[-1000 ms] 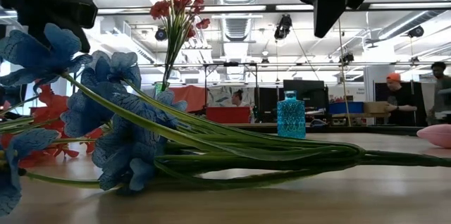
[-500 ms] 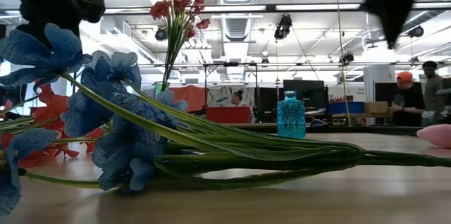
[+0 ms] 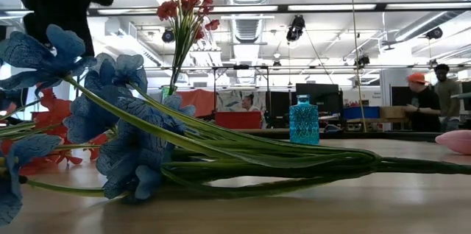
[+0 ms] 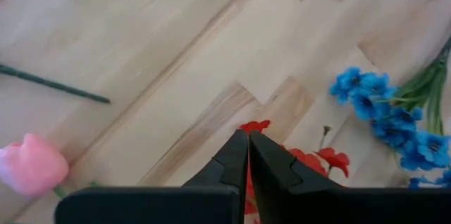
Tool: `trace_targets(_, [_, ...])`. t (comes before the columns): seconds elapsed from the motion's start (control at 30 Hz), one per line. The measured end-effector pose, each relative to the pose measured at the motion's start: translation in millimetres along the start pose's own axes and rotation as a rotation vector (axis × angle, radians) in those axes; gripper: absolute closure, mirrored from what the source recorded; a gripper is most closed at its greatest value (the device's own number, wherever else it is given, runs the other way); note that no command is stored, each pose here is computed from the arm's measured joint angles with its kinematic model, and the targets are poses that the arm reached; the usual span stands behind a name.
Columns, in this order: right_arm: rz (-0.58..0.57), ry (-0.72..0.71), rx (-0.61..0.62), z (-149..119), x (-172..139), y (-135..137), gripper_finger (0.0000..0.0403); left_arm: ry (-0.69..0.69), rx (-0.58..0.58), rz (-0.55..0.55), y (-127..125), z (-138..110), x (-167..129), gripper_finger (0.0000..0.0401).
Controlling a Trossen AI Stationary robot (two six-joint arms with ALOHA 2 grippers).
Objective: Sort flowers into vase by color
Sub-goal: Put the right pink tulip into the blue vase
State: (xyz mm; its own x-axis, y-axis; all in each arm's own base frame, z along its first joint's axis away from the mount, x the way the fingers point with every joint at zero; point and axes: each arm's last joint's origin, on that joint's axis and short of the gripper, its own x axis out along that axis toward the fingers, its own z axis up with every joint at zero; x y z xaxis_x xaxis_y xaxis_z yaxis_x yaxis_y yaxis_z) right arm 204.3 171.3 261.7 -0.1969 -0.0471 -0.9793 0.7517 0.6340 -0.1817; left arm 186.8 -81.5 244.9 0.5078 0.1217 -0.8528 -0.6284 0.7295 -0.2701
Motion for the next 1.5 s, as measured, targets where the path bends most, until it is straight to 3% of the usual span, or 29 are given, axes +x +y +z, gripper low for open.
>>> trace_targets(0.1, [0.005, -0.023, 0.028, -15.2, 5.8, 1.1, 0.0065, -0.029, 0.02, -0.001, -5.0, -1.8, -2.7, 0.0401])
trace_targets(0.33, [0.179, -0.028, 0.016, -23.4, 32.7, 19.5, 0.0078, -0.032, 0.034, -0.003, -9.2, -3.6, -3.1, 0.0401])
trace_targets(0.67, [0.051, 0.058, 0.051, -18.5, 88.2, 3.0, 0.0116, -0.021, 0.043, 0.015, -11.9, -4.7, 1.9, 0.0401])
trace_targets(1.23, [0.051, 0.087, 0.089, -13.3, 132.5, -11.2, 0.0163, -0.022, 0.043, 0.016, -12.5, -4.5, 2.0, 0.0401])
trace_targets(1.37, [0.059, 0.072, 0.09, -12.8, 133.6, -11.1, 0.019, -0.023, 0.043, 0.016, -12.5, -4.5, 2.0, 0.0401])
trace_targets(1.5, [0.092, 0.055, 0.089, -12.4, 134.1, -8.1, 0.0246, -0.033, 0.043, 0.02, -12.4, -4.2, 2.0, 0.0401])
